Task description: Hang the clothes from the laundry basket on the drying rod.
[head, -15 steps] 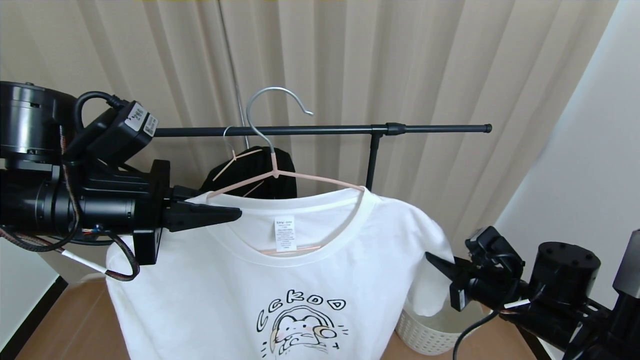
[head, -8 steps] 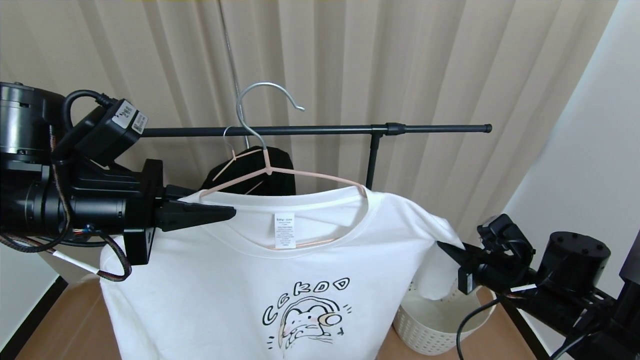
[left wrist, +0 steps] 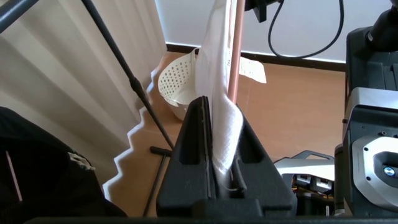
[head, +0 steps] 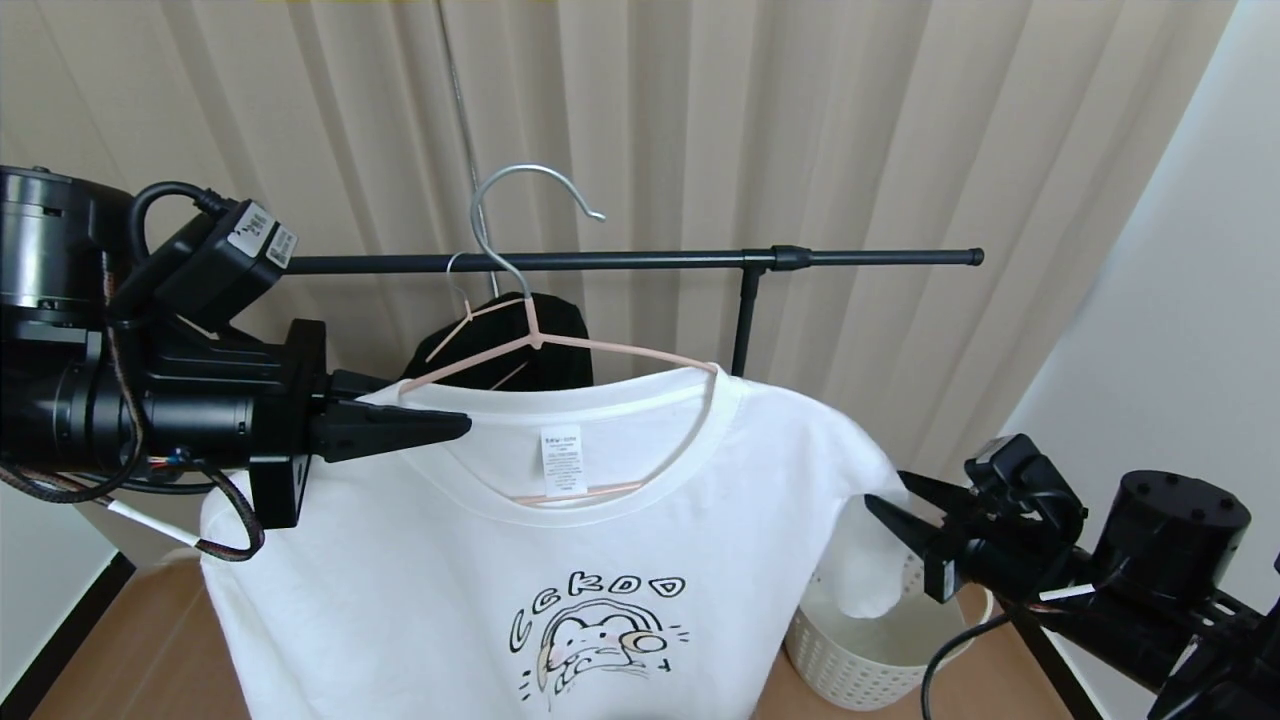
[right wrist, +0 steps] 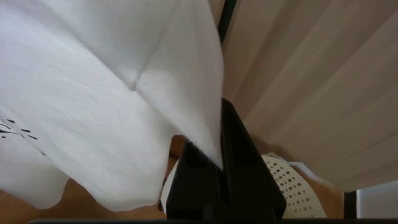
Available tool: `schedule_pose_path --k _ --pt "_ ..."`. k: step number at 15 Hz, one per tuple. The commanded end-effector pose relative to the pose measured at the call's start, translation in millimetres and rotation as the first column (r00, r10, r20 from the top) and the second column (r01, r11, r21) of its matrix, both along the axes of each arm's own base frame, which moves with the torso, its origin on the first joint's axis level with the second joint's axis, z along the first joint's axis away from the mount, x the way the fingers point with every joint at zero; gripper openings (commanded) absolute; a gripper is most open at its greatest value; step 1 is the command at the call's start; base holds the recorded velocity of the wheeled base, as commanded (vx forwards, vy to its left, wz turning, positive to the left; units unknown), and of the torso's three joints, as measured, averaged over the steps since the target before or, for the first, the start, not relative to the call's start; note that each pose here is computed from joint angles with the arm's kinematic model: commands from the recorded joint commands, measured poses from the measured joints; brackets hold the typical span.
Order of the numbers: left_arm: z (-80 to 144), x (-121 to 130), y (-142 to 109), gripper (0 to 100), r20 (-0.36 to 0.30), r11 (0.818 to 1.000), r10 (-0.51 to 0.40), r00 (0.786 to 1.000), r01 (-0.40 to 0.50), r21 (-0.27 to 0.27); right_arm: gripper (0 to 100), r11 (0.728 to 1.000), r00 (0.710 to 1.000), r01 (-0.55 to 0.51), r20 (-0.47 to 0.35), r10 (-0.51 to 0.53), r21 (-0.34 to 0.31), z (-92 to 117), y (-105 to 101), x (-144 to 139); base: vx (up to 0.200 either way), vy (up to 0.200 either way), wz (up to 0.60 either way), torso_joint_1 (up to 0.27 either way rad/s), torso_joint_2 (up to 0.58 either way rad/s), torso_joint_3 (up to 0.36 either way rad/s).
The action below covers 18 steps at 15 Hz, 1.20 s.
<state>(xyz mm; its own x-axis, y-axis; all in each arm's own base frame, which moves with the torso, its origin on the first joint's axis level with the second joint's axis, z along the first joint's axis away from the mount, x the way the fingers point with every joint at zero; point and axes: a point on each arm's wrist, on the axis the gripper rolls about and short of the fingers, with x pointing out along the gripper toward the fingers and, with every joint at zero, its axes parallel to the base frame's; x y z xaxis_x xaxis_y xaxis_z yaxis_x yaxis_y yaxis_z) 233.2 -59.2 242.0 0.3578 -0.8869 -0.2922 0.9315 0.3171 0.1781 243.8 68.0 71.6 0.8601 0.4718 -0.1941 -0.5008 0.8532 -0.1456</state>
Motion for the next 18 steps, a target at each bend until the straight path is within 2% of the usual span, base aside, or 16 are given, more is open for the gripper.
schedule_pose_path --k 1,3,6,11,14,18 --pt "-0.2 0.7 1.2 0 -0.006 1.0 0.007 1.0 -0.007 -0.002 100 1.0 1.0 -0.028 0.007 0.028 0.003 2.6 -0.4 -5.2 0.0 0.0 0.0 0.0 0.0 0.0" --pt "0.7 1.2 2.2 0 -0.02 1.0 0.021 1.0 -0.022 -0.017 100 0.993 0.993 -0.12 0.01 0.12 -0.004 5.7 -4.2 -18.1 0.0 0.0 0.0 0.0 0.0 0.0" --pt "-2.7 2.6 8.4 0 -0.037 0.998 0.054 0.998 -0.055 -0.026 100 0.969 0.969 -0.248 0.025 0.247 0.022 13.5 -7.1 -33.5 0.0 0.0 0.0 0.0 0.0 0.0" --pt "-5.7 3.8 16.7 0 -0.064 0.995 0.095 0.993 -0.098 -0.034 100 0.97 0.971 -0.236 0.057 0.233 0.055 22.2 -2.8 -28.3 0.0 0.0 0.0 0.0 0.0 0.0" --pt "-7.2 6.0 26.2 0 -0.09 0.988 0.144 0.986 -0.148 -0.039 100 0.982 0.987 -0.151 0.072 0.143 0.116 30.6 18.2 -22.4 0.0 0.0 0.0 0.0 0.0 0.0" --pt "-12.6 9.3 34.6 0 -0.116 0.982 0.181 0.977 -0.187 -0.036 100 0.986 0.992 -0.122 0.057 0.116 0.115 29.0 20.7 -17.8 0.0 0.0 0.0 0.0 0.0 0.0"
